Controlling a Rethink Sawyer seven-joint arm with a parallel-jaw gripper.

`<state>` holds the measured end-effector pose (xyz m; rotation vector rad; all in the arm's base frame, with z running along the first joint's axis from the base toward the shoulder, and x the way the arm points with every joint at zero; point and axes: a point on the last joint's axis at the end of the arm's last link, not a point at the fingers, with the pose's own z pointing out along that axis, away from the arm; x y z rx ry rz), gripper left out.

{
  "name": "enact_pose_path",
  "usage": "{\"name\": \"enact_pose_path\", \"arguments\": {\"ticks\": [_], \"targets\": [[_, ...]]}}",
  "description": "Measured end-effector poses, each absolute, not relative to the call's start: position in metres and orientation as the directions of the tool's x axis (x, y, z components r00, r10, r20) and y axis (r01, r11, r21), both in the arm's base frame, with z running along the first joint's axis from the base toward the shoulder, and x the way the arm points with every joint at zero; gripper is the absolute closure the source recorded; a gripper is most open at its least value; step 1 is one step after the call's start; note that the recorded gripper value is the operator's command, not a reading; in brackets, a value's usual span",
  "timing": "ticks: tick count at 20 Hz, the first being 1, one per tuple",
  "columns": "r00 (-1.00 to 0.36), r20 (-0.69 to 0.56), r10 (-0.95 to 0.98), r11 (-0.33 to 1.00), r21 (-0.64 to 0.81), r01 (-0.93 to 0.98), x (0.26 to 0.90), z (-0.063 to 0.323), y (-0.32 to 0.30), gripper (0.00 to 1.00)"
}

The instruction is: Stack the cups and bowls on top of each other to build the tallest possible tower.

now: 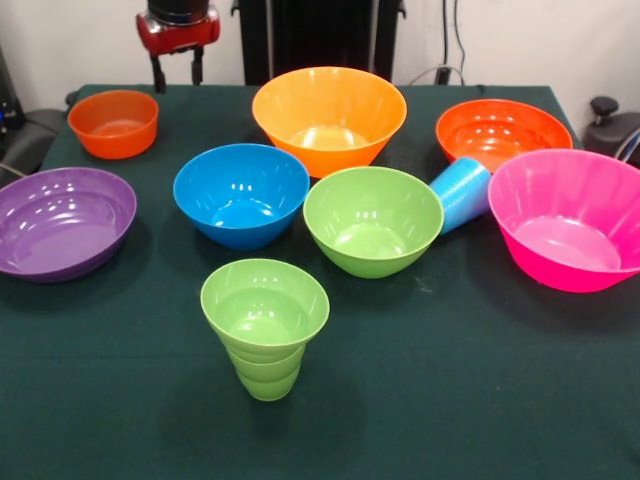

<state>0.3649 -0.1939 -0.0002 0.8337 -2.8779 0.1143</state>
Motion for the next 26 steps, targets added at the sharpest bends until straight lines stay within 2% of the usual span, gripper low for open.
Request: {"name": "enact_pose_path", "arguments": {"ticks": [14,21,26], "targets": [[-0.862,0.148,-0.486,0.856,-0.118,-0.503,0.406,0.044,-0.186,0.0],[-0.871,0.148,-0.468,0.865,-0.128,-0.486,0.409,0.042,-0.201,0.0],[-0.888,0.144,-0.437,0.883,-0.119,-0.454,0.398,0.022,-0.219,0.0]]}}
